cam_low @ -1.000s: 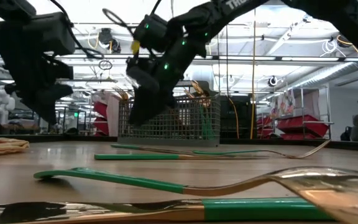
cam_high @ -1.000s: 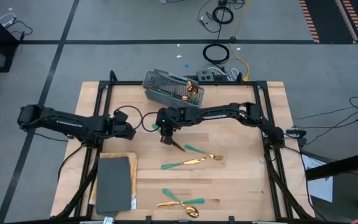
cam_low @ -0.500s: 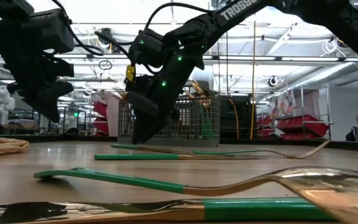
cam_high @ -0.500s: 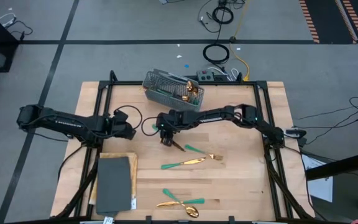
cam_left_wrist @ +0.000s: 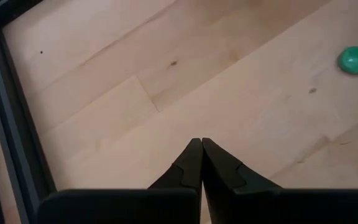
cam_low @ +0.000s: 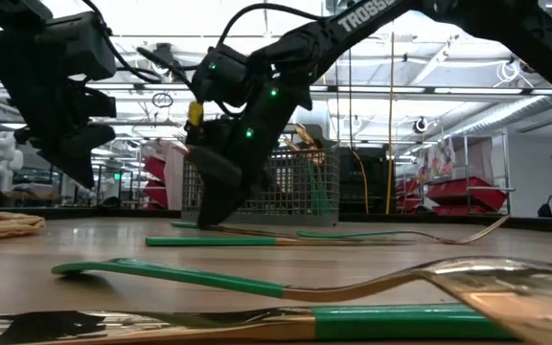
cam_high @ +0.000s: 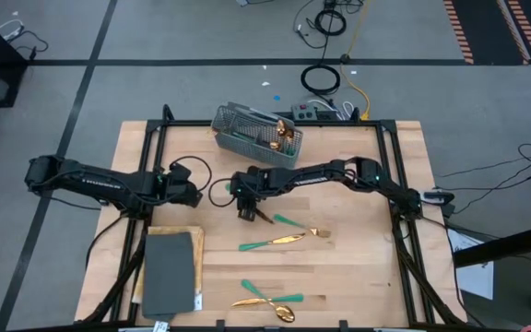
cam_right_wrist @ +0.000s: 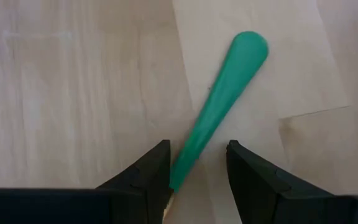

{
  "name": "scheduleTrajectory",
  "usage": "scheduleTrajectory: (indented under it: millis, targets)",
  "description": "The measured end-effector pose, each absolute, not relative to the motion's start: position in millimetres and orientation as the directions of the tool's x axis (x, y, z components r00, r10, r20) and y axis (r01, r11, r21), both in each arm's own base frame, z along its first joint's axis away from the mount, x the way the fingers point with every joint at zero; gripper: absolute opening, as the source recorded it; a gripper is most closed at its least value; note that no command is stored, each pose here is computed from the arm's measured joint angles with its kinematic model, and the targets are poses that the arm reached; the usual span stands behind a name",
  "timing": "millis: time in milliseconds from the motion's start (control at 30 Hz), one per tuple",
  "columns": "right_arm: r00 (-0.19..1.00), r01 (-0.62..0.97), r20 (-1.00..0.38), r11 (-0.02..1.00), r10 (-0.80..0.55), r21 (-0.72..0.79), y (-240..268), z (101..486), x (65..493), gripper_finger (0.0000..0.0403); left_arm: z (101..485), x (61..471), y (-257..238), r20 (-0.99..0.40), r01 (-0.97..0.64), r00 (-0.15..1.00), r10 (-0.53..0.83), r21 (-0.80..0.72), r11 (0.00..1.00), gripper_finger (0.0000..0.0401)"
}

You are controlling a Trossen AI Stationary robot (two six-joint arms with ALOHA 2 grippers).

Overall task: Sort silverware
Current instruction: Put the green table knife into the gray silverware basket

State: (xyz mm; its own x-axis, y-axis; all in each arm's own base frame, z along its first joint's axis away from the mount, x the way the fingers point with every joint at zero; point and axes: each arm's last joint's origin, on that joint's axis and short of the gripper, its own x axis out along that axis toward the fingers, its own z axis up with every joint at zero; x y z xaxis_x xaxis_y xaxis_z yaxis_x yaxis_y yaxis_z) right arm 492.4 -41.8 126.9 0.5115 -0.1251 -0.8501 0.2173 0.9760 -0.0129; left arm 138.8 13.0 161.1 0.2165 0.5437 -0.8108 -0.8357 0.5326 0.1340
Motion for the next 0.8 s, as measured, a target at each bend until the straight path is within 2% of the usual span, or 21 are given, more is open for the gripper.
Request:
scheduleTrajectory:
  millis: [167,267,367,500,533,800]
  targets:
    - [0.452,0.233,-0.888,0.972,-0.084,0.026,-45,114,489,0.0145,161,139,13,-0.811,-0.834,0.217,0.543,0.135,0.535,0.0011]
    - [0.398,0.252,-0.915,0.967,-0.069,0.037,-45,111,484,0.0132,161,139,13,-0.812,-0.832,0.218,0.542,0.136,0.537,0.0011]
    - [0.333,0.255,-0.940,0.967,-0.076,0.013,-44,109,478,0.0097,161,139,13,-0.812,-0.832,0.218,0.542,0.136,0.537,0.0011]
    - [0.284,0.239,-0.956,0.971,-0.068,0.002,-44,108,473,0.0020,161,139,13,-0.811,-0.832,0.218,0.542,0.136,0.537,0.0011]
    - [0.274,0.235,-0.959,0.972,-0.067,-0.001,-43,108,472,0.0012,161,139,13,-0.811,-0.832,0.218,0.542,0.136,0.537,0.0011]
    - [0.153,0.188,-0.986,0.981,-0.067,-0.037,-23,109,461,0.0003,161,139,13,-0.810,-0.823,0.220,0.543,0.145,0.550,0.0011]
